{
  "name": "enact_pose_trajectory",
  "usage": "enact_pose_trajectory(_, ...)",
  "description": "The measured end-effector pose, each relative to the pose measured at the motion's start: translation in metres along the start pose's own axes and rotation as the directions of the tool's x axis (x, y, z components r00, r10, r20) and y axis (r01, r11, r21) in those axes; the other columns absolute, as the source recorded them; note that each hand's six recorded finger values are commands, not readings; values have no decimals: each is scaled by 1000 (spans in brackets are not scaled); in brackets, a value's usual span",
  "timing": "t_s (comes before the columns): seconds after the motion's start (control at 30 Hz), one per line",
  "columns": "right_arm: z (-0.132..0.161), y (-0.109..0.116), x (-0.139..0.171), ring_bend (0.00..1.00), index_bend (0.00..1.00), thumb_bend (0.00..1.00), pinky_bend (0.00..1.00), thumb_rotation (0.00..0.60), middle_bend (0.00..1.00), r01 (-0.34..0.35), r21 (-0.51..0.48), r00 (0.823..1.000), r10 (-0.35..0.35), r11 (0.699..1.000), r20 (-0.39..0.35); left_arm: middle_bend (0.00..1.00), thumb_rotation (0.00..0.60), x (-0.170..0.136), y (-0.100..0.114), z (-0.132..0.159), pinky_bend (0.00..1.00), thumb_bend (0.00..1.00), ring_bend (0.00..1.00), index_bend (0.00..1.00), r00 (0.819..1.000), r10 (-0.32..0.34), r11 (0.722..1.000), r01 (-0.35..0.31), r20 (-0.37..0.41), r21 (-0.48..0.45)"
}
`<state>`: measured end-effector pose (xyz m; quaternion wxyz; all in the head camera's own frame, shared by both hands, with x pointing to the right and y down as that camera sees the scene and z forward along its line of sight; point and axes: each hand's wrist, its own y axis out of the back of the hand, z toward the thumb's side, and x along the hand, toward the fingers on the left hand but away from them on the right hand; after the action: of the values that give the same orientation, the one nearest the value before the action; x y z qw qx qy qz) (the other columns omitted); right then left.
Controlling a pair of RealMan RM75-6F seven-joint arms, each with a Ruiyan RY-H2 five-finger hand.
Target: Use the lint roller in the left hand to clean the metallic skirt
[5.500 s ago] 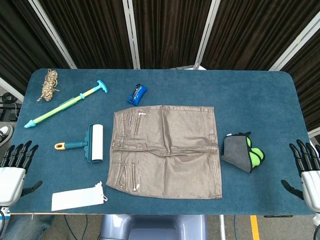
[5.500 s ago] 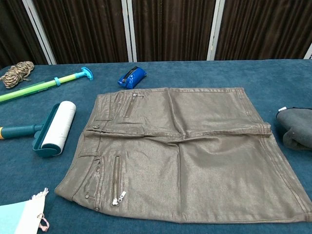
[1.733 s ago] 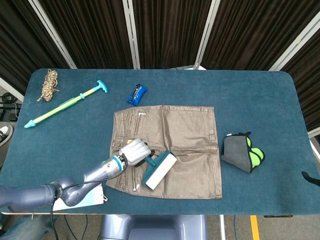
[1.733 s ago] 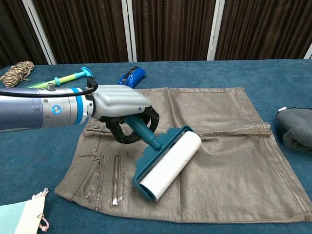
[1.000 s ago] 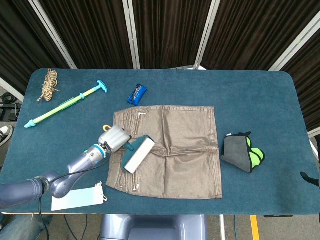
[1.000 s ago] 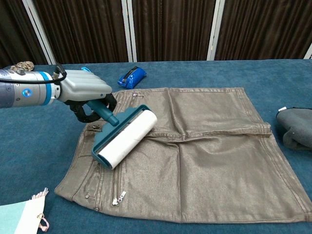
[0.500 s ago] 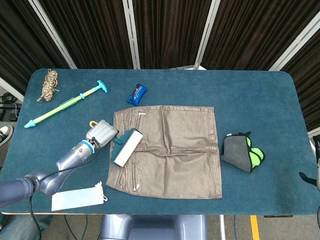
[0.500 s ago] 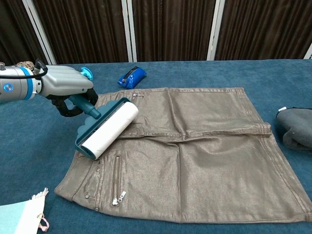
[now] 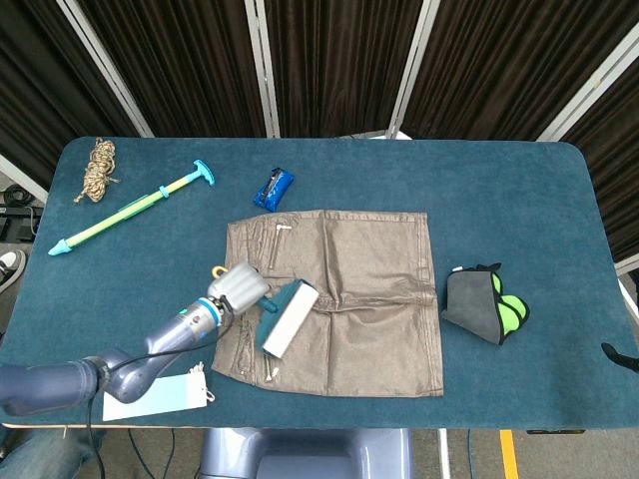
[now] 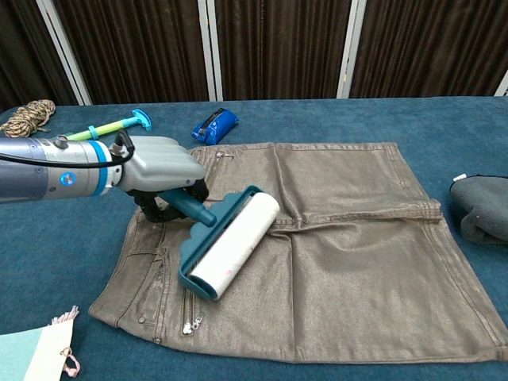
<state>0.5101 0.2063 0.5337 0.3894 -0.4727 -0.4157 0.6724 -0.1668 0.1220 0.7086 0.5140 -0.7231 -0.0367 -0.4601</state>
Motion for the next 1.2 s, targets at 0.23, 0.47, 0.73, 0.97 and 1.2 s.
enact_pose_trajectory(0.23, -4, 1, 1, 0, 0, 0, 0, 600, 0, 1, -4, 1000, -1, 1000, 6, 605, 600, 13, 13, 40, 550, 1000, 467, 800, 998, 2, 1000, -3, 55, 14)
enact_pose_trajectory(0.47, -3, 2, 2, 0, 0, 0, 0, 600, 0, 5, -3, 1000, -5, 1000, 5, 605, 600, 22, 30, 71, 550, 1000, 467, 801, 997, 13, 999, -16, 82, 35)
enact_pose_trajectory(0.73, -2, 1, 2, 0, 0, 0, 0, 600, 0, 4, 1, 1000, -4, 1000, 2, 616, 600, 21, 36, 78, 560, 1000, 474, 812, 997, -7, 999, 4, 70, 45)
enact_pose_trajectory(0.97, 0, 0, 3, 0, 0, 0, 0, 600, 0, 2, 7, 1000, -2, 1000, -3, 617, 600, 11, 27, 47, 560, 1000, 474, 812, 997, -71, 995, 73, -21, 65)
enact_pose_trajectory(1.2, 3, -1, 4, 0, 0, 0, 0, 600, 0, 2, 10, 1000, -2, 1000, -9, 617, 600, -9, 17, -6, 559, 1000, 474, 812, 981, -125, 986, 139, -145, 87)
